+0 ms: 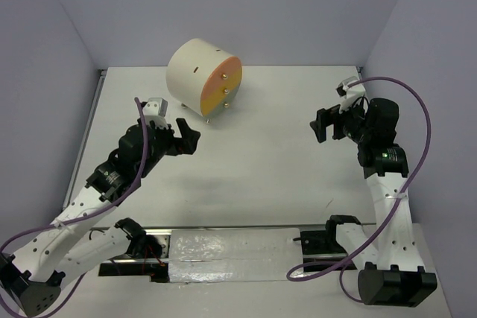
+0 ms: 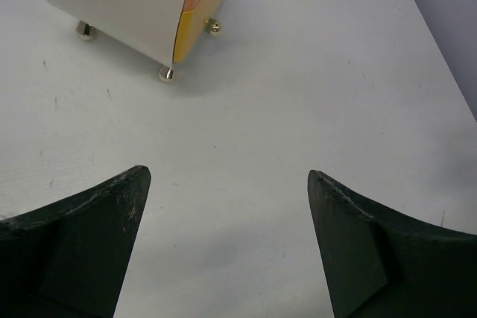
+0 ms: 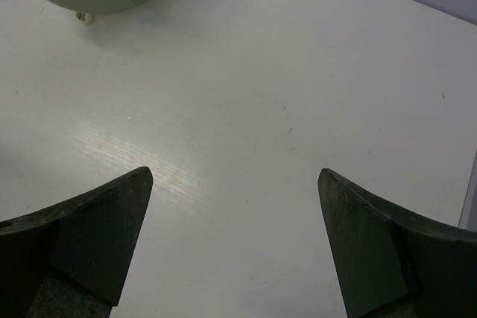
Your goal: Organize the makeup
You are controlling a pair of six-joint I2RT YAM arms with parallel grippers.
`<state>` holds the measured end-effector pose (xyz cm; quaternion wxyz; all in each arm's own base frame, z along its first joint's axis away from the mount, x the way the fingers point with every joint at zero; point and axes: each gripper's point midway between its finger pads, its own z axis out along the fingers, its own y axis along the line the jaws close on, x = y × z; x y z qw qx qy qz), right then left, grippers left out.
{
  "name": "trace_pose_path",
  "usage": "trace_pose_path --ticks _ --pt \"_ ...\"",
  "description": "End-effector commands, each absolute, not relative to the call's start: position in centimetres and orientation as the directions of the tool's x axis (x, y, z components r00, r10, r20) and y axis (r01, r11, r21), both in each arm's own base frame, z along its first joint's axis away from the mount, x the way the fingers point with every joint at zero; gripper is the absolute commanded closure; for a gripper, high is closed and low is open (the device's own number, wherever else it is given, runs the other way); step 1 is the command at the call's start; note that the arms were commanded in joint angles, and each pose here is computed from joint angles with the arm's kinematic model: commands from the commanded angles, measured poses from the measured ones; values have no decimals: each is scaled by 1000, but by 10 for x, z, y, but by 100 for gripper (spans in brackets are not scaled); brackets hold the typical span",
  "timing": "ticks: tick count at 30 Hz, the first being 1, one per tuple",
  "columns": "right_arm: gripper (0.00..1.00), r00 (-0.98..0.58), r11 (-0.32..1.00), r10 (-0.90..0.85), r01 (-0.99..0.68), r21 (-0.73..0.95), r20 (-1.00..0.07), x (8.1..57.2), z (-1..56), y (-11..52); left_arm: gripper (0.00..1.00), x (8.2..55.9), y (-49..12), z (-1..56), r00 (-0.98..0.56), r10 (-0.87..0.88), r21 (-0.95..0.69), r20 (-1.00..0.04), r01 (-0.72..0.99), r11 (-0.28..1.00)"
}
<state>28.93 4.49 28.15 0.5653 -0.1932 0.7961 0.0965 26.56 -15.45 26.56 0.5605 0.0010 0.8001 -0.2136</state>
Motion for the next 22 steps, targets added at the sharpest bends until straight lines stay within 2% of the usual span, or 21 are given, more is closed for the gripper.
trace_pose_path --ticks 1,22 --pt "0 -248 915 -154 -400 -44 -956 295 294 48 1 263 -153 272 -350 -271 -367 -897 247 897" --pt "0 -280 934 -96 -356 11 -955 302 282 44 1 272 -158 263 -375 -243 -349 -894 246 904"
